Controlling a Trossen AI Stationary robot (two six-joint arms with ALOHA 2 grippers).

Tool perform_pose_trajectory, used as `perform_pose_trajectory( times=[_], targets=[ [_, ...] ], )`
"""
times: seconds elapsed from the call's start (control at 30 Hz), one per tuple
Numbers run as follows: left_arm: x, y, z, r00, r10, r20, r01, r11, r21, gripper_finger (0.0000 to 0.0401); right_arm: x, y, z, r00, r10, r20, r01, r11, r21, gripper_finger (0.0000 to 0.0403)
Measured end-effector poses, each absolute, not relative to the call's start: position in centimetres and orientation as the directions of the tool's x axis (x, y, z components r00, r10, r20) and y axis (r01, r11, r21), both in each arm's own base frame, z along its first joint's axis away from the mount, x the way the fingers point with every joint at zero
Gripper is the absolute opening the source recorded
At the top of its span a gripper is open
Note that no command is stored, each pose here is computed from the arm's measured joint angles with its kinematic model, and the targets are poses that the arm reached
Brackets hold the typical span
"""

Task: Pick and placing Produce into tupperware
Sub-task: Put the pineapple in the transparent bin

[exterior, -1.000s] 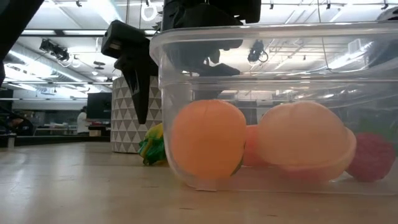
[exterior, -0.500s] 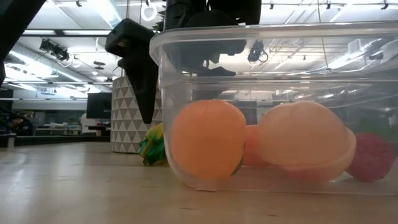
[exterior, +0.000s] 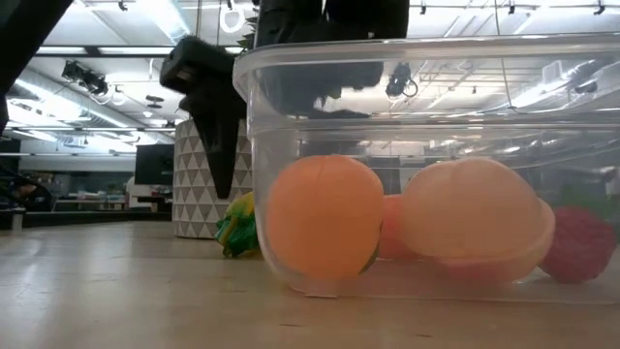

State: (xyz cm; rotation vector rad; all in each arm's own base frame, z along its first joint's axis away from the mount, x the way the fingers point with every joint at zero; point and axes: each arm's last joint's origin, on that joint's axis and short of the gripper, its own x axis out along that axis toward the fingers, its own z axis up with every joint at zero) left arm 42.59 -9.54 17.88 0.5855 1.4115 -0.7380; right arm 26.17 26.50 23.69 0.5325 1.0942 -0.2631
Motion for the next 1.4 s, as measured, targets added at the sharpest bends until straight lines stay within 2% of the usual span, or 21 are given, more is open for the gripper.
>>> perform_pose_trajectory(
  times=[0.2, 0.53, 0.87, 1.4],
  targets=[
    [42.5, -9.9, 16.1, -0.053, -0.08, -0.995, 0.739, 0.667, -0.093, 0.0388, 26.3, 26.4, 23.7, 0.451, 0.052, -0.891, 0.459, 0.843, 0.282, 0.0272],
    [42.6, -10.2, 15.7, -0.053, -0.069, -0.996, 0.697, 0.712, -0.086, 0.038, 26.5, 26.4, 23.8, 0.467, 0.051, -0.883, 0.453, 0.844, 0.288, 0.0272],
    [42.6, -10.2, 15.7, -0.052, -0.07, -0.996, 0.692, 0.717, -0.087, 0.035, 26.5, 26.4, 23.8, 0.467, 0.051, -0.883, 0.452, 0.844, 0.288, 0.0272],
    [42.6, -10.2, 15.8, -0.047, -0.072, -0.996, 0.669, 0.739, -0.085, 0.0328, 26.6, 26.2, 23.8, 0.476, 0.038, -0.879, 0.459, 0.842, 0.284, 0.0272]
  ],
)
